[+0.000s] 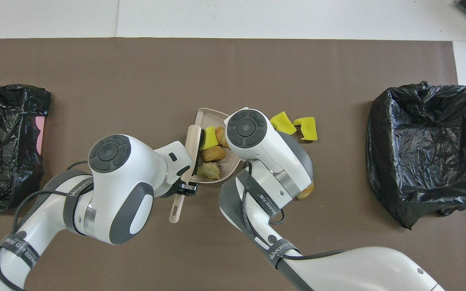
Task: Sweep and dump trash in bin
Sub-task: 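Carry the loaded dustpan with the right gripper to the nearby black bag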
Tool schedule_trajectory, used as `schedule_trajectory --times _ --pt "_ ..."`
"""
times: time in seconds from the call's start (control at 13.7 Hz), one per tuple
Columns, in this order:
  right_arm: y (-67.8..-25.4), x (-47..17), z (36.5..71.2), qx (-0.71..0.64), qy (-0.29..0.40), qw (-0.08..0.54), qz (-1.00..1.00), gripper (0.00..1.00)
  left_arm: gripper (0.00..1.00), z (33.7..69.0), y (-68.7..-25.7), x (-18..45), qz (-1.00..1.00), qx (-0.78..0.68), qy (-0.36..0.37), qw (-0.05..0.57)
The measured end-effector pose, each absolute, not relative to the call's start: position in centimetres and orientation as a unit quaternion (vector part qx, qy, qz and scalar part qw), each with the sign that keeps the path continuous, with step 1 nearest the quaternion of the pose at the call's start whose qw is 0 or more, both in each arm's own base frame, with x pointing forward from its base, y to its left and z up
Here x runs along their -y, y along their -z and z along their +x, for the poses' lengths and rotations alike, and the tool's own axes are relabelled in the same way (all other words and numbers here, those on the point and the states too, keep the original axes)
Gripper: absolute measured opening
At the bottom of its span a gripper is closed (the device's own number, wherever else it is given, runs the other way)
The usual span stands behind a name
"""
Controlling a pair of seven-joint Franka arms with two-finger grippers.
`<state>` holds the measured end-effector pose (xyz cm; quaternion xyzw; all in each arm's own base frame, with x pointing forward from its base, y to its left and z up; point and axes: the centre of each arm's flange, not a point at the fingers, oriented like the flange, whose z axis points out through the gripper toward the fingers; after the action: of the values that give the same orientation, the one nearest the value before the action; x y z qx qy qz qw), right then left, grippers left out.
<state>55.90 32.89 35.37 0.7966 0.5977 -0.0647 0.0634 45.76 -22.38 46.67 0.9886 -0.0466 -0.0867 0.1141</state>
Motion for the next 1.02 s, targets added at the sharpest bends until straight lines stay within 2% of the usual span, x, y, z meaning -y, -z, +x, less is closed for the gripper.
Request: schedule_trajectory --times 0.15,0.36,0.66,1.02 --pt "-36.2 -32.7 55.9 -0.599 0.060 0.064 0.796 0.31 0.26 44.5 -50.1 21.1 0.990 0.010 0.096 0.105" --pt "-39.5 -32.2 55.7 -0.611 0.046 0.066 0.787 0.31 0.26 41.7 -51.0 23.5 0.991 -0.031 0.106 0.074" --pt "-44.6 -27.6 56.2 -0.632 0.046 0.058 0.772 0.31 0.26 35.1 -48.8 27.3 0.992 -0.001 0.124 0.039" --pt "-45.8 -19.7 58.7 -0.646 0.058 0.050 0.760 0.31 0.26 29.3 -43.8 30.6 0.994 0.012 0.107 0.027"
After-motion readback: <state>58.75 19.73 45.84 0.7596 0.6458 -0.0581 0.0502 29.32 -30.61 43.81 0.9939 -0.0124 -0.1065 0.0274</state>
